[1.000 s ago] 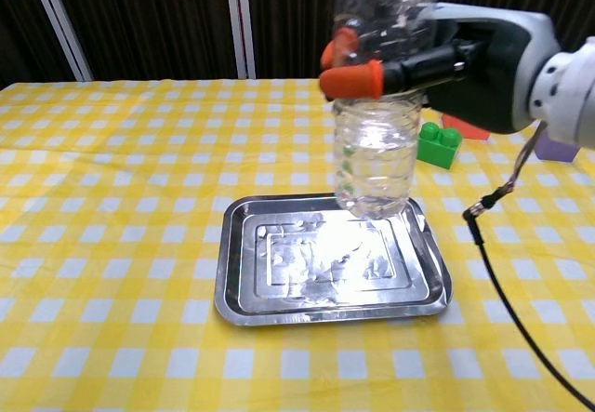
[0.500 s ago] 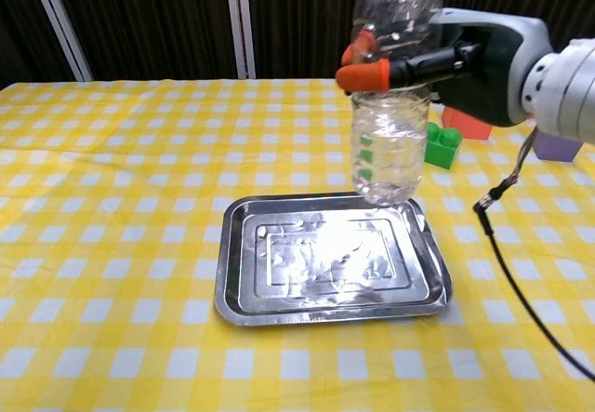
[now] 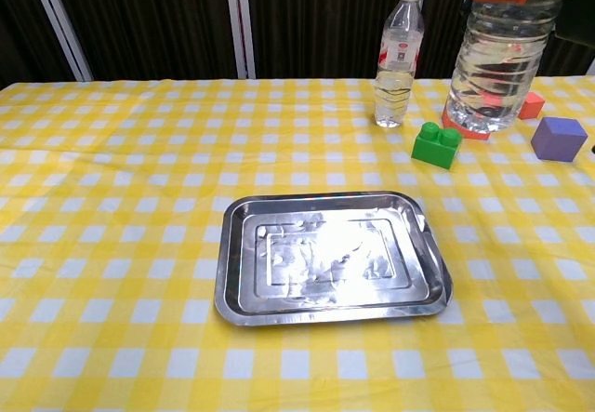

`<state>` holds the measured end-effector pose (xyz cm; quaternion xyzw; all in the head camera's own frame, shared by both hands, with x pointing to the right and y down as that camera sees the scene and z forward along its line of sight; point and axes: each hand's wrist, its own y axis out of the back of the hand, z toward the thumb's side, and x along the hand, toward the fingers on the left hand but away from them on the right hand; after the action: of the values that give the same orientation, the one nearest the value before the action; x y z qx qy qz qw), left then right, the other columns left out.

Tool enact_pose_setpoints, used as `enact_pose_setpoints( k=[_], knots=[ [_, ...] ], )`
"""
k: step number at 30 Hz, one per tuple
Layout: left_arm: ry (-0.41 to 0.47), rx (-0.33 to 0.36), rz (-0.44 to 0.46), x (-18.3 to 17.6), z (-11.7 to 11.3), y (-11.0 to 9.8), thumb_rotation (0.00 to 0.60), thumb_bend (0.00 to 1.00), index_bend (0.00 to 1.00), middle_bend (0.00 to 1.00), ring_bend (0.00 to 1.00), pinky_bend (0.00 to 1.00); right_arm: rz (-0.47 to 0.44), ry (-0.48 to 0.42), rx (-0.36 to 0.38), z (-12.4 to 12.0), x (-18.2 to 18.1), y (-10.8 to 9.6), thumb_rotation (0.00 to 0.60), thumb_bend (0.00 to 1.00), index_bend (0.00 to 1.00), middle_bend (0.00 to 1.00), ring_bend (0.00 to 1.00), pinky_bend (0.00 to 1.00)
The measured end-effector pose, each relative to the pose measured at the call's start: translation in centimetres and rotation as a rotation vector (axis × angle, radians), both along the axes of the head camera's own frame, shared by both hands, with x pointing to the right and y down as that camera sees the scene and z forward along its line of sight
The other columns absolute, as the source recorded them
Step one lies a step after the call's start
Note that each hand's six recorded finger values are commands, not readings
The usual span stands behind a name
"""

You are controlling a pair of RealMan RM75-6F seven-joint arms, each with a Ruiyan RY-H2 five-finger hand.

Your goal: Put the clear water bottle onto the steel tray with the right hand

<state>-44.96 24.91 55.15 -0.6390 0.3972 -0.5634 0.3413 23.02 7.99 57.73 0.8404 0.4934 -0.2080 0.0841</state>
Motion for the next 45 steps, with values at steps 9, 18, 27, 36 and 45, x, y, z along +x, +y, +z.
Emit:
enact_pose_setpoints(
  k=[9,18,27,36,45],
  knots=[
    [0.004,0.005,-0.008,-0.3,-0.2,0.0,0.6,0.18,0.19,0.01,0.0,0.0,-0.106,-0.079,-0.079,1.3,-5.2,4.5,0.6,0.29,1.0,0.8,0.55,0.12],
    [0.0,0.003,-0.004,-0.2,-0.1,0.0,0.6,0.18,0.19,0.01,0.0,0.0,-0.104,-0.152,-0.126,4.1,-8.3,6.4,0.6,0.29,1.0,0.8,0.55,0.12],
    [-0.012,-0.004,-0.003,-0.2,0.2,-0.1,0.6,0.18,0.19,0.01,0.0,0.0,-0.072,-0.176,-0.155,7.3,-8.3,6.9,0.6,0.3,1.0,0.8,0.55,0.12],
    [-0.021,-0.011,0.003,0.0,0.5,0.0,0.6,0.18,0.19,0.01,0.0,0.0,-0.052,-0.204,-0.17,8.8,-8.3,6.9,0.6,0.3,1.0,0.8,0.55,0.12],
    [-0.025,-0.008,-0.002,-0.2,0.4,0.0,0.6,0.18,0.19,0.01,0.0,0.0,-0.042,-0.214,-0.18,10.5,-8.6,7.3,0.6,0.3,1.0,0.8,0.55,0.12]
  ],
)
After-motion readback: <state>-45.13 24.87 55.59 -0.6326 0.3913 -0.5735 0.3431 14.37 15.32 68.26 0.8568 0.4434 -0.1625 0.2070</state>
